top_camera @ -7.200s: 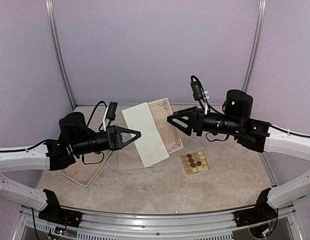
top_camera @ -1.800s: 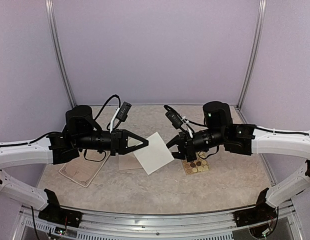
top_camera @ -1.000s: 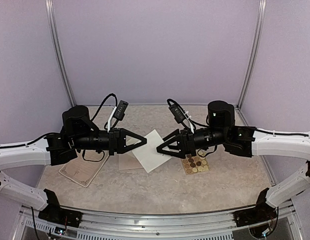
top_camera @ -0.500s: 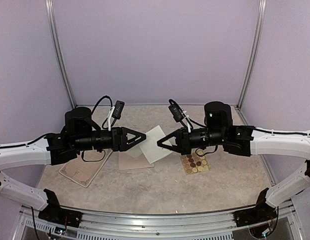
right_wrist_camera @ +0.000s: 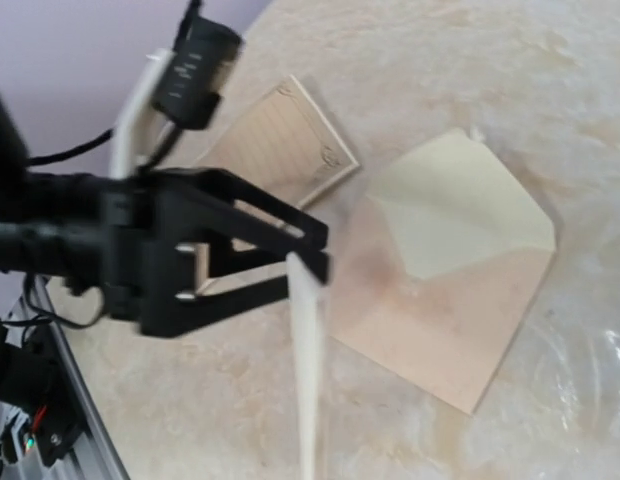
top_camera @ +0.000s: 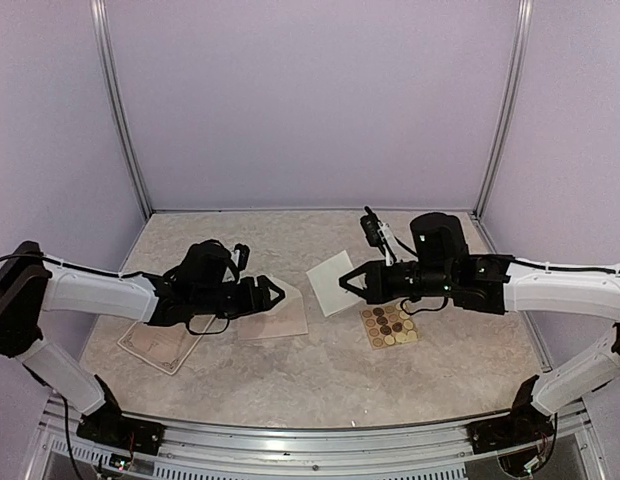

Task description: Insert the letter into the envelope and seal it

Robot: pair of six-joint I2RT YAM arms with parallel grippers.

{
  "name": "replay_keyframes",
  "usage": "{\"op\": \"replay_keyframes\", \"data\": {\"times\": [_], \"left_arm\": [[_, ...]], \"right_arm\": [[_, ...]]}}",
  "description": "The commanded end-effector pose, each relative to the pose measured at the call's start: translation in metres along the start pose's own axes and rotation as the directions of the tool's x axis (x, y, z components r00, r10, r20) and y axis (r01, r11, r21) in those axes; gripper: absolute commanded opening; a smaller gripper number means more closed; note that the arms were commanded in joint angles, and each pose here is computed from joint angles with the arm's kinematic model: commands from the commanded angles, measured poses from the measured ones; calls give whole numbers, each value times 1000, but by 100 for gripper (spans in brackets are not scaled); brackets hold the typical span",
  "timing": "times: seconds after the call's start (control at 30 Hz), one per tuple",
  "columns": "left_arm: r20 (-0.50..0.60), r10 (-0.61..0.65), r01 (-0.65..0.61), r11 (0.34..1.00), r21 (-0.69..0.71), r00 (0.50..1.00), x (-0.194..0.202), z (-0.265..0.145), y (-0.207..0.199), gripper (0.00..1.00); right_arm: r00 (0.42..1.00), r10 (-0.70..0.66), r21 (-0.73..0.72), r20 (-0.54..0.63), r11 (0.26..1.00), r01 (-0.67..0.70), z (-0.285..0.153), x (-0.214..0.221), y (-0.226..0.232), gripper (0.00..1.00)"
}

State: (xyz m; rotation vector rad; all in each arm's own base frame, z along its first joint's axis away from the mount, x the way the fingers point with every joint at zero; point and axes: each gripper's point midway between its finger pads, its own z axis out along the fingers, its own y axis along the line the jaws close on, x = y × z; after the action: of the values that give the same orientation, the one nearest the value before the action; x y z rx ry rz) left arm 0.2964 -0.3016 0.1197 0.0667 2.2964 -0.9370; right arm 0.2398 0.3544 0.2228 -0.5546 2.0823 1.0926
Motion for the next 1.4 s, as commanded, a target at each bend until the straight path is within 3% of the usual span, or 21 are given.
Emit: {"op": "replay_keyframes", "data": {"times": [0.0,0.5,0.63,0.87,1.07,1.17,1.27,1.37], "left_arm": [[61,26,-23,999,-49,998,-21,27,4,80],[-10,146,-146,974,-171,989,-14,107,36,83],[-41,197,-201,970,-139,979,-4,120,36,84],[-154,371,-360,928,98,916,46,131,1,83],[-221,516,-438,840,322,828,107,115,-29,83],[-204,568,-456,788,414,797,126,95,-45,82],[-176,582,-462,765,448,794,126,73,-59,82],[-93,536,-439,768,466,839,103,43,-81,83]], "right_arm": [[1000,25,42,17,999,-26,-9,1,-8,0],[999,41,99,31,994,-43,-29,7,-17,0],[999,41,102,35,994,-45,-32,6,-17,0],[998,40,113,51,993,-46,-38,3,-17,0],[997,40,120,59,992,-46,-43,0,-17,0],[997,37,115,73,992,-46,-48,-2,-15,0],[995,25,88,92,996,-33,-53,-6,-8,0],[993,12,25,114,1000,-15,-58,-9,3,0]]}}
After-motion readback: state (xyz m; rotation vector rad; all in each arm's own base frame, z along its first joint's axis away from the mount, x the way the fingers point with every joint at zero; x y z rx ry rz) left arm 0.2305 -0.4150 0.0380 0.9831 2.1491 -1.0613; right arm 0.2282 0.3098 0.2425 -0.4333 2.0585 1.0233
